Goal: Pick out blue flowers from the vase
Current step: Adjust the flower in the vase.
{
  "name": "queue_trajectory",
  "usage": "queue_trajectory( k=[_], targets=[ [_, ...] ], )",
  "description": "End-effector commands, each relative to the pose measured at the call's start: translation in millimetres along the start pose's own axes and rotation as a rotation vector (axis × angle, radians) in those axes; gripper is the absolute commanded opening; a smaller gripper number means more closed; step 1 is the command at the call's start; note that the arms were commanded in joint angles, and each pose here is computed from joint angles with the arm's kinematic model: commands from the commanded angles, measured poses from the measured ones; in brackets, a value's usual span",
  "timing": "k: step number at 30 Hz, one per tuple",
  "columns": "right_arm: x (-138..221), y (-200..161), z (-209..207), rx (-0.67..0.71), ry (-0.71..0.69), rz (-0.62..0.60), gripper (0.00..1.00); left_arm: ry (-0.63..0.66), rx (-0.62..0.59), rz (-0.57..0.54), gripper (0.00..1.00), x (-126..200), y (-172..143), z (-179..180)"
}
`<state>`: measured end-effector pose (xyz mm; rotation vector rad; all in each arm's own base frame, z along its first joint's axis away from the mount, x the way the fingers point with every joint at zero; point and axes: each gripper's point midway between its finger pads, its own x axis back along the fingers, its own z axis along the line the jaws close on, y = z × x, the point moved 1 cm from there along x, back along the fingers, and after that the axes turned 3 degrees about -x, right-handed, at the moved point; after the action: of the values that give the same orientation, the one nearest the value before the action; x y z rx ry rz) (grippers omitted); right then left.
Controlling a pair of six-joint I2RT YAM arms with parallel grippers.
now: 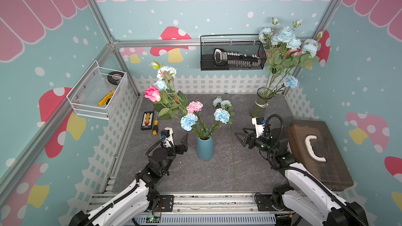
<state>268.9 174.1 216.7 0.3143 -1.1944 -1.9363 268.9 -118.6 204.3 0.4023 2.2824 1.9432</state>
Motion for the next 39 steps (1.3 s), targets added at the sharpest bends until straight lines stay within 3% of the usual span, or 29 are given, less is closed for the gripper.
queue_trajectory(
  k=[1, 6, 13, 18, 27, 39],
  targets=[
    [6.0, 3.9, 32.2, 0.065, 0.111, -0.031, 0.68, 0.012, 0.025, 0.0, 0.85, 2.5, -3.9, 6.1],
    [1.6, -2.6, 67.8, 0.164, 0.17, -0.033, 0.62, 0.011, 0.037, 0.001, 0.85, 2.2, -4.2, 8.0],
    [-21.7, 1.8, 95.1, 0.193, 0.257, -0.043, 0.56, 0.004, 0.04, -0.011, 0.85, 5.0, -3.3, 8.4],
    [-34.4, 11.6, 100.7, 0.171, 0.287, -0.126, 0.53, -0.001, 0.044, -0.017, 0.85, 7.5, -3.8, 8.6],
    [-62.5, 12.4, 115.6, 0.192, 0.296, -0.131, 0.52, 0.012, 0.056, -0.041, 0.85, 12.0, -2.3, 13.1],
    [-73.5, 9.2, 122.2, 0.189, 0.347, -0.141, 0.5, 0.004, 0.057, -0.051, 0.85, 14.9, -1.8, 13.0]
  ],
)
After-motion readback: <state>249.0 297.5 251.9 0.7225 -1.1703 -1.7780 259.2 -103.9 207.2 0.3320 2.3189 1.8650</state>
